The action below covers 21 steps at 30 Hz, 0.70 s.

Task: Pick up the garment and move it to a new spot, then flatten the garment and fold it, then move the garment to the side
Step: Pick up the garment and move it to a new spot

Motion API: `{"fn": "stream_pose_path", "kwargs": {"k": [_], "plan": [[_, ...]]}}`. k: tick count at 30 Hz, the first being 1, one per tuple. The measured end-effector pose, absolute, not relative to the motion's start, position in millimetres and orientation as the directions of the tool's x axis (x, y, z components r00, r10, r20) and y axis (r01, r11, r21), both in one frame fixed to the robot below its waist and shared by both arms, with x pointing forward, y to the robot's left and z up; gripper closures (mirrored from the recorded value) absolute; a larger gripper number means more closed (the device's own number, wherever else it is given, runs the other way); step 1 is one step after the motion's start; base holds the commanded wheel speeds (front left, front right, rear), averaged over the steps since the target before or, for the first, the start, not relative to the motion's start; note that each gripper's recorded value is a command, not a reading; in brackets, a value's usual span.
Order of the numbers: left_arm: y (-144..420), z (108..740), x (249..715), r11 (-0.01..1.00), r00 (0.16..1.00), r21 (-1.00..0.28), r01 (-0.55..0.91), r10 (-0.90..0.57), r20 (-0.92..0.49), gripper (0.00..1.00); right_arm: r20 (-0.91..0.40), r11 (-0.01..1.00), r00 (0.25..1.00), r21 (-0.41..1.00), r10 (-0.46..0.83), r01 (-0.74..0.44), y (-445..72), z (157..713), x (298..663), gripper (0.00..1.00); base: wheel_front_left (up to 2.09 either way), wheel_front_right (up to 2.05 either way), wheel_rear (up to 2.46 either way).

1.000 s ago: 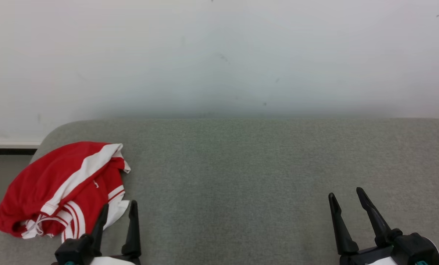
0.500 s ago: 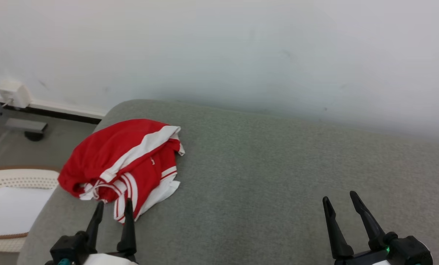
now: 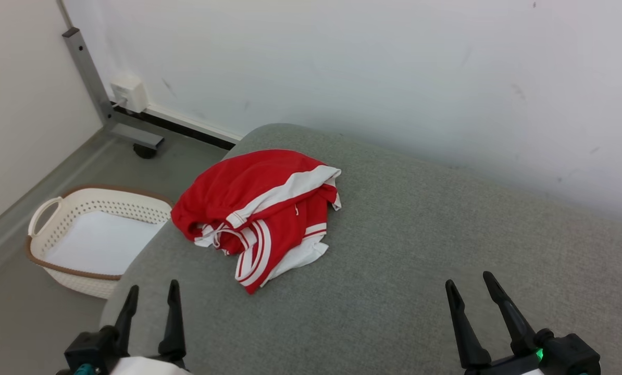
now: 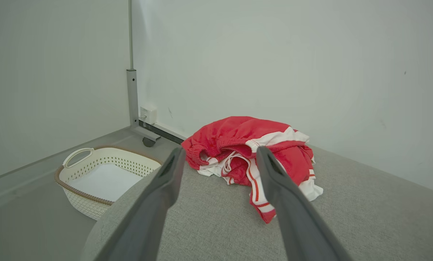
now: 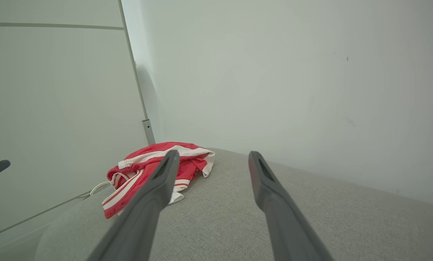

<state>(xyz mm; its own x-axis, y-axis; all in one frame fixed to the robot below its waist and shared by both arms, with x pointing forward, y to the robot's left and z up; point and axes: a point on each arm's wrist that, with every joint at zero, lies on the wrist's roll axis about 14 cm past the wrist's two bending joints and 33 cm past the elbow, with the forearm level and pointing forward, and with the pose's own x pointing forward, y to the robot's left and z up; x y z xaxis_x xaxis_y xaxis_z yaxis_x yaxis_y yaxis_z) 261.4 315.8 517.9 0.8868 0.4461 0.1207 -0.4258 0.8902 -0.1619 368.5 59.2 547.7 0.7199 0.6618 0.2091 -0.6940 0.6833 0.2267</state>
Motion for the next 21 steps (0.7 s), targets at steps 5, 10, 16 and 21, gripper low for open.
{"fn": "stream_pose_path", "kwargs": {"k": [5,10,16,21], "plan": [[321.8,515.4,254.7,0.879,0.877,-0.161,-0.448,0.467,0.112,0.0,0.208,0.662,0.7,0.229,0.683,-0.714,69.2,547.0,367.0,0.0,0.0,0.0,0.0],[320.9,514.6,260.3,0.883,0.881,-0.162,-0.441,0.46,0.108,0.0,0.215,0.665,0.703,0.226,0.678,-0.712,66.9,549.7,367.1,0.0,0.0,0.0,0.0],[315.0,525.4,283.8,0.907,0.904,-0.184,-0.379,0.405,0.135,0.0,0.21,0.693,0.73,0.229,0.65,-0.683,53.9,547.2,370.8,0.0,0.0,0.0,0.0],[317.5,536.9,314.0,0.939,0.938,-0.137,-0.316,0.331,0.105,0.0,0.208,0.719,0.757,0.236,0.619,-0.653,40.0,545.4,373.8,0.0,0.0,0.0,0.0]]}}
